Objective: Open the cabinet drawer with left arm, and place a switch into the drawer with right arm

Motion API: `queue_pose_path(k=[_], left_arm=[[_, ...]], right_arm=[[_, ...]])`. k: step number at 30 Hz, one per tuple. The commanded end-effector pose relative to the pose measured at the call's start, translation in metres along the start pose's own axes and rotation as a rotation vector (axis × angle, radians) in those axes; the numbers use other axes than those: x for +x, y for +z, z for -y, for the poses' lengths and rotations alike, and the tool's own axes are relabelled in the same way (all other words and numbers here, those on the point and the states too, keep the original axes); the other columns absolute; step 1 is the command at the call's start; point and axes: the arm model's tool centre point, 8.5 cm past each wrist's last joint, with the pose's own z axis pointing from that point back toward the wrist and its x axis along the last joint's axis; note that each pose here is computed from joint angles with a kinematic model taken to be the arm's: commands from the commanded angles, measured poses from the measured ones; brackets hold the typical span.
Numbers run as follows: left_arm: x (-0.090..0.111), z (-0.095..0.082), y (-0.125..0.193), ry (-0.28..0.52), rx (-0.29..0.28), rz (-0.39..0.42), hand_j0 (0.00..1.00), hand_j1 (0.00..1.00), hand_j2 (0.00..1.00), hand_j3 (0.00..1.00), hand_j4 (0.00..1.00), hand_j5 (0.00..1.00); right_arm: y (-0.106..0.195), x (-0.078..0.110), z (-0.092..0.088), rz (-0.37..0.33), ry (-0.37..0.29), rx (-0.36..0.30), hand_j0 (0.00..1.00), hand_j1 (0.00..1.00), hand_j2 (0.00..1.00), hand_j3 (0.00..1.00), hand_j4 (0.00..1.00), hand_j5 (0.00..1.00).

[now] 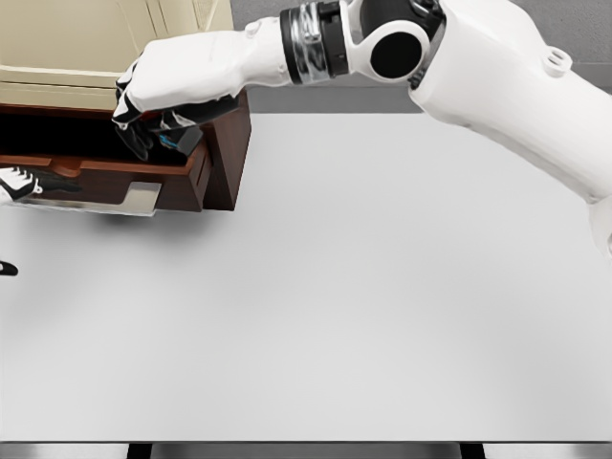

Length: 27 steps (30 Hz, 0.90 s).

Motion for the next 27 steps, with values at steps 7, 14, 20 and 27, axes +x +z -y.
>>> queue_pose_path(k=[7,14,20,27], left_arm=[[0.003,-0.007,0.001,-0.01,0.018,0.003,1.0,1.0,1.0,1.0,1.0,1.0],[0.007,-0.004,0.0,-0.009,0.004,0.014,1.0,1.0,1.0,1.0,1.0,1.0],[0.008,-0.003,-0.002,-0.008,0.001,0.02,1.0,1.0,1.0,1.0,1.0,1.0],[0.009,0.0,-0.005,-0.003,-0.006,0.03,1.0,1.0,1.0,1.0,1.0,1.0]], right_arm=[[-0.012,-0.02,-0.005,-0.05,-0.05,-0.002,0.4,0.4,0.4,0.4,0.4,0.4],[-0.041,-0.024,-0.013,-0.048,-0.077,0.031,0.4,0.4,0.4,0.4,0.4,0.4],[-0.048,-0.019,-0.003,-0.031,-0.065,0.014,0.4,0.4,0.4,0.4,0.4,0.4],[-0.053,-0.016,0.009,-0.013,-0.084,-0.058,0.4,0.4,0.4,0.4,0.4,0.4]])
